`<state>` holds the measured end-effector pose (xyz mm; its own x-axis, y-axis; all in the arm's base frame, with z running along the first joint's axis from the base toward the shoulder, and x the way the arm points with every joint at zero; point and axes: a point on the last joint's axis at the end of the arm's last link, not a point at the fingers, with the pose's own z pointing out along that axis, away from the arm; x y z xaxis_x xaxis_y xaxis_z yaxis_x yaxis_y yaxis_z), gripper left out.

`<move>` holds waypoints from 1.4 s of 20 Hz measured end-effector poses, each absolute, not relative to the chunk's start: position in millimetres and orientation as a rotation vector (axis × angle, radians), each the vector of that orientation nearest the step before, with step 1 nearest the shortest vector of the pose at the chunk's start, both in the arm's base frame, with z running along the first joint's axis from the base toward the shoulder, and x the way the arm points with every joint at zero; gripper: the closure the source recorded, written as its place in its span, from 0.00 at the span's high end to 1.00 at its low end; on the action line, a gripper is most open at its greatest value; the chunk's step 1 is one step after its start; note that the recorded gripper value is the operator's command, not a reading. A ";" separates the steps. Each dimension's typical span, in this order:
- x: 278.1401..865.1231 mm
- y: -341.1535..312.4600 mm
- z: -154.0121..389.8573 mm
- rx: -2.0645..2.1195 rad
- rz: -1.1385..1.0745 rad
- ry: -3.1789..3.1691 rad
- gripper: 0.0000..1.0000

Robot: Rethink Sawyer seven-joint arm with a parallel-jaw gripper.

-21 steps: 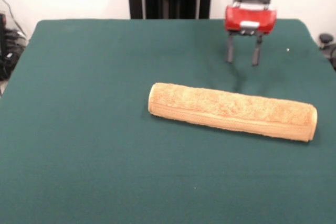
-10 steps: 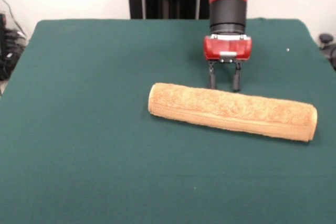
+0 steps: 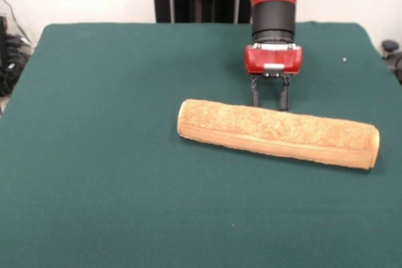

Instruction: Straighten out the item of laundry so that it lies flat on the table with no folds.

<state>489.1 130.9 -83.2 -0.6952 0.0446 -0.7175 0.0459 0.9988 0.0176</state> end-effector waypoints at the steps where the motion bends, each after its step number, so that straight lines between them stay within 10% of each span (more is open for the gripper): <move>1: 489.3 131.5 -83.5 0.067 -0.005 2.336 1.00; 28: 491.4 124.7 -91.9 0.049 0.026 2.264 1.00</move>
<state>491.4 124.7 -91.9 -0.6387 0.0442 -0.7682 0.0262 0.9990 0.0357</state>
